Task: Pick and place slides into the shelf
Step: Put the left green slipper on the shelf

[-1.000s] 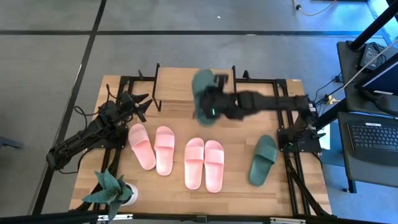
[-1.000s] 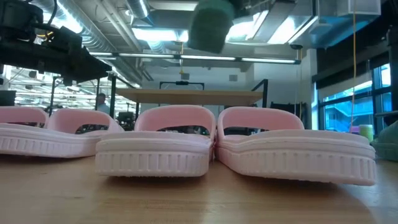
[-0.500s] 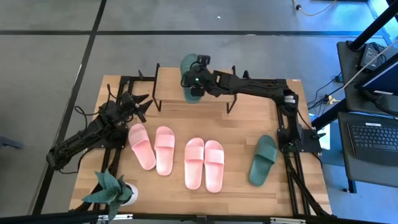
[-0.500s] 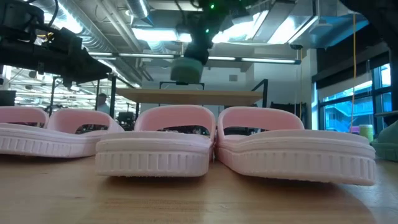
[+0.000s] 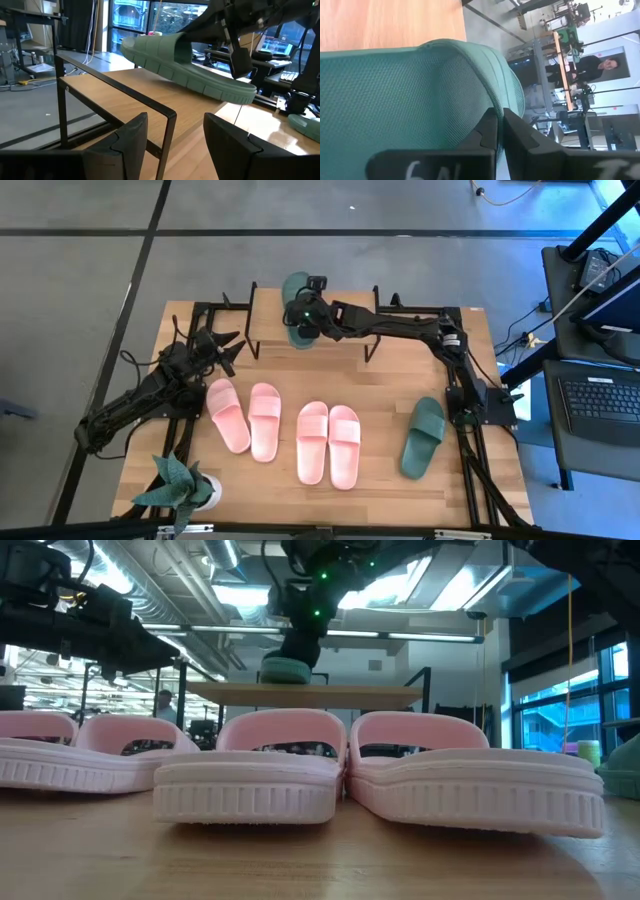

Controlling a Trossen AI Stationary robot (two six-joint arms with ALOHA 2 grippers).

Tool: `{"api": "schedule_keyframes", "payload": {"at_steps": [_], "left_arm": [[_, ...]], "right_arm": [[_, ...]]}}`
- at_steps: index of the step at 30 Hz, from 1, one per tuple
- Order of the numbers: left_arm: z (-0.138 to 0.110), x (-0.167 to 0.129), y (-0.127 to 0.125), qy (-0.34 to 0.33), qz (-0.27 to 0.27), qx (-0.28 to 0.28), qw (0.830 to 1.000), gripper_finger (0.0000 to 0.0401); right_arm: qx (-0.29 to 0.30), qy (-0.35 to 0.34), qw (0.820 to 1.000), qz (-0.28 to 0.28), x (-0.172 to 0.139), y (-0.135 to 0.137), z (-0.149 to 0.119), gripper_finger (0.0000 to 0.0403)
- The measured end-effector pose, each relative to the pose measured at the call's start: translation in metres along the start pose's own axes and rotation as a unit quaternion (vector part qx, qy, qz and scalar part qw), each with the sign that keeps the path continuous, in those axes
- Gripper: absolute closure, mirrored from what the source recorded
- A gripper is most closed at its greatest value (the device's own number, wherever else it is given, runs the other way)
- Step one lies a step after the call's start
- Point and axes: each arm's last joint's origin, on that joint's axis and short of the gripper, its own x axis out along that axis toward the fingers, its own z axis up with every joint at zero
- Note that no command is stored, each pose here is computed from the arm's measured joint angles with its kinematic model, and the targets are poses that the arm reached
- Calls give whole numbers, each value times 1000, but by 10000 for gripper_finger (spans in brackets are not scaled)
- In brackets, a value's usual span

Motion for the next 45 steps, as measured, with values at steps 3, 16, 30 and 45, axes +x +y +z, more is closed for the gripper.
{"api": "schedule_keyframes", "payload": {"at_steps": [3,16,30,45], "left_arm": [[0,0,0,0,0,0,1000,216],[0,0,0,0,0,0,1000,216],[0,0,0,0,0,0,1000,216],[0,0,0,0,0,0,1000,216]], "right_arm": [[0,1,1000,1,2,3,0,388],[-2,3,1000,0,3,4,0,321],[-2,3,1000,0,3,4,0,297],[0,2,1000,-5,3,3,0,212]]}}
